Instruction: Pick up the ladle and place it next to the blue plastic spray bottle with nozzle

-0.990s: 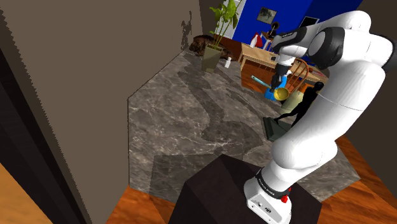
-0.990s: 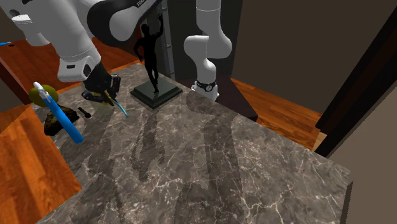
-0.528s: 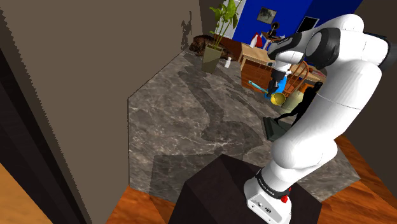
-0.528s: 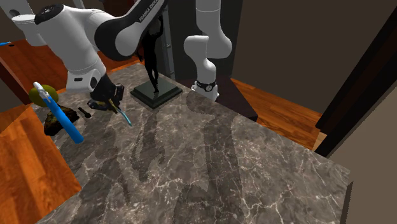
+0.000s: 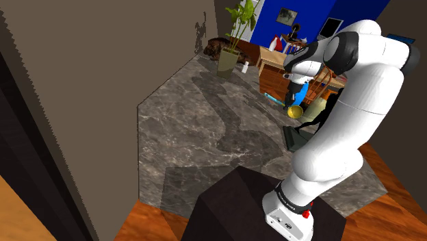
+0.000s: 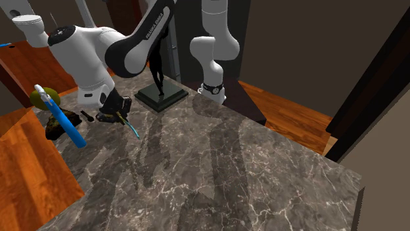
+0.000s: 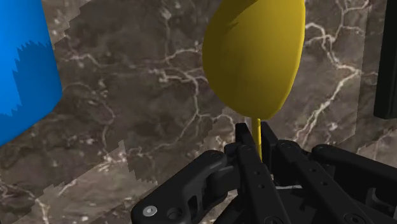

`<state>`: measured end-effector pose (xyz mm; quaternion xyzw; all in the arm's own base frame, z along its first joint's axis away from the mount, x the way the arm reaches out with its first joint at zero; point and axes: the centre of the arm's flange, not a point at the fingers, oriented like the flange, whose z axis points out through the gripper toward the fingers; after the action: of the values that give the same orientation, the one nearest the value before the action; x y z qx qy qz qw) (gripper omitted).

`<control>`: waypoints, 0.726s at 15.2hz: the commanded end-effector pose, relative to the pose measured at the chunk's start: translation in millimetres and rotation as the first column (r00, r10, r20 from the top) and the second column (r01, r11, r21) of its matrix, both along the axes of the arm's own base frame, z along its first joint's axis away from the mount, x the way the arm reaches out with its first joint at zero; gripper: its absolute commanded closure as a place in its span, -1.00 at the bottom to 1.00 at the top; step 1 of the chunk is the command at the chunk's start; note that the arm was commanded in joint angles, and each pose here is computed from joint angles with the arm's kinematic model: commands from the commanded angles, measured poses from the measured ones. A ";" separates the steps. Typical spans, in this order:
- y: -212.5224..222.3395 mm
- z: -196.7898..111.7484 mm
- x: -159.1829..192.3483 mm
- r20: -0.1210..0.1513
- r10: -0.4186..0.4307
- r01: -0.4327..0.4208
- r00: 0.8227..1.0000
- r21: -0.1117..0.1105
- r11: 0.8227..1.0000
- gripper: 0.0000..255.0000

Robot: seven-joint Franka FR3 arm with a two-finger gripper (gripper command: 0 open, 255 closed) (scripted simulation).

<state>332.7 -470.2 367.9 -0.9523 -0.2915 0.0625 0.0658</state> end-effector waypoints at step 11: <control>-0.3 -24.2 -0.3 0.000 0.000 0.000 1.000 -0.001 1.000 1.00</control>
<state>333.2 -470.1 344.3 -0.9522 -0.2920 0.0618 0.0647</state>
